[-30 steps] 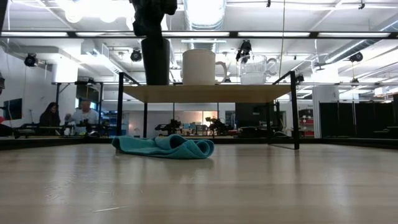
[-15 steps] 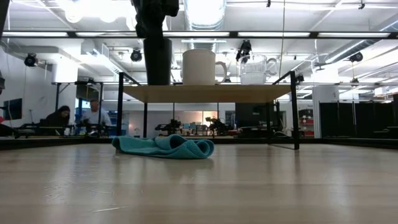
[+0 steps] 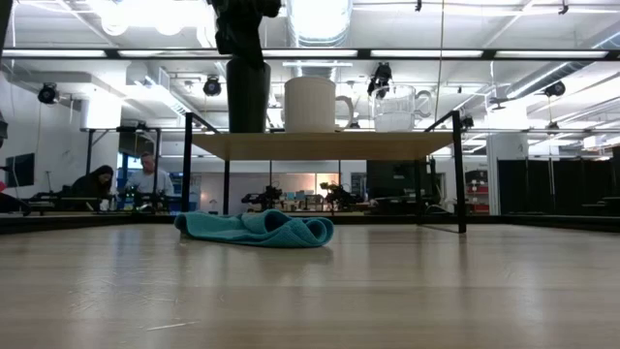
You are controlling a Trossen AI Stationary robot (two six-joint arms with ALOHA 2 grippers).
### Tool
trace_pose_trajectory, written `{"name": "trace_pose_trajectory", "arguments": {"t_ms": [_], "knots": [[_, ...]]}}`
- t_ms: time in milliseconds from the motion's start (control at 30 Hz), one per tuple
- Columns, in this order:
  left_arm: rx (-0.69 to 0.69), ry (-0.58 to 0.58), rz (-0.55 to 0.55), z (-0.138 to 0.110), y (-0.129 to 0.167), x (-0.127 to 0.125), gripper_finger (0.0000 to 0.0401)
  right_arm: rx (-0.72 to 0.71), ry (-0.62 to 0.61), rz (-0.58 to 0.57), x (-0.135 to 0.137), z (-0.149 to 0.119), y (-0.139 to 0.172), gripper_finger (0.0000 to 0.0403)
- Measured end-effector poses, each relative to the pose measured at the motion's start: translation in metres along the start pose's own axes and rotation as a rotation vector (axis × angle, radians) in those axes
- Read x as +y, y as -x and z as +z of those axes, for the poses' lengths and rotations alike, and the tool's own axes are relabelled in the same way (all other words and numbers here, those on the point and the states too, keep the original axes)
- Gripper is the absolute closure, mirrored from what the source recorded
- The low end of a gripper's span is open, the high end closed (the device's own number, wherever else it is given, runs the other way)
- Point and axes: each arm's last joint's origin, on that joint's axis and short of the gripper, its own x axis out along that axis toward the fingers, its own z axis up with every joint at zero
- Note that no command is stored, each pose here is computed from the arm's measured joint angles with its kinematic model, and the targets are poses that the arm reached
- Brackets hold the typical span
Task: Stack small to large cups/mugs on shelf
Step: Put the black cup on the shelf, then adjust the black cup on the shelf
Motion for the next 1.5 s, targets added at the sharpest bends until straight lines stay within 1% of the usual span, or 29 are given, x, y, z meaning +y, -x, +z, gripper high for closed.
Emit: {"name": "trace_pose_trajectory", "arguments": {"t_ms": [133,267,367,433,500,700,833,933,1100,1267,1367,1500], "knots": [[-0.045,-0.017,0.001,0.003,0.014,0.001,0.0326,-0.001,-0.014,-0.001,0.0,0.0,0.0,0.0332],[-0.143,-0.027,-0.008,0.011,0.037,-0.004,0.0326,-0.008,-0.036,0.0,0.0,0.001,0.0,0.0327],[-0.226,-0.05,-0.067,0.018,0.05,-0.012,0.0326,-0.009,-0.031,0.0,0.0,0.001,0.0,0.0323],[-0.274,-0.076,-0.12,0.022,0.053,-0.02,0.0326,-0.011,-0.022,0.0,0.0,0.001,0.0,0.0321],[-0.289,-0.097,-0.145,0.023,0.052,-0.027,0.0326,-0.013,-0.021,0.001,0.0,0.001,0.0,0.0321],[-0.285,-0.146,-0.187,0.023,0.036,-0.048,0.0326,-0.027,-0.031,0.003,0.0,0.003,-0.001,0.033],[-0.286,-0.163,-0.203,0.022,0.022,-0.057,0.0326,-0.035,-0.032,0.004,0.001,0.003,-0.001,0.0334],[-0.252,-0.163,-0.207,0.017,0.009,-0.061,0.0326,-0.035,-0.032,0.004,0.001,0.003,-0.001,0.0333],[-0.237,-0.176,-0.217,0.011,-0.016,-0.069,0.0326,-0.028,-0.031,0.003,0.001,0.002,-0.003,0.0326],[-0.271,-0.182,-0.23,0.008,-0.036,-0.074,0.0326,-0.017,-0.03,0.001,0.001,0.0,-0.008,0.0321],[-0.259,-0.182,-0.229,0.005,-0.043,-0.074,0.0326,-0.008,-0.031,-0.001,0.001,-0.001,-0.01,0.0324],[-0.278,-0.181,-0.23,0.004,-0.049,-0.075,0.0326,0.0,-0.037,-0.002,0.002,-0.002,-0.013,0.033]]}}
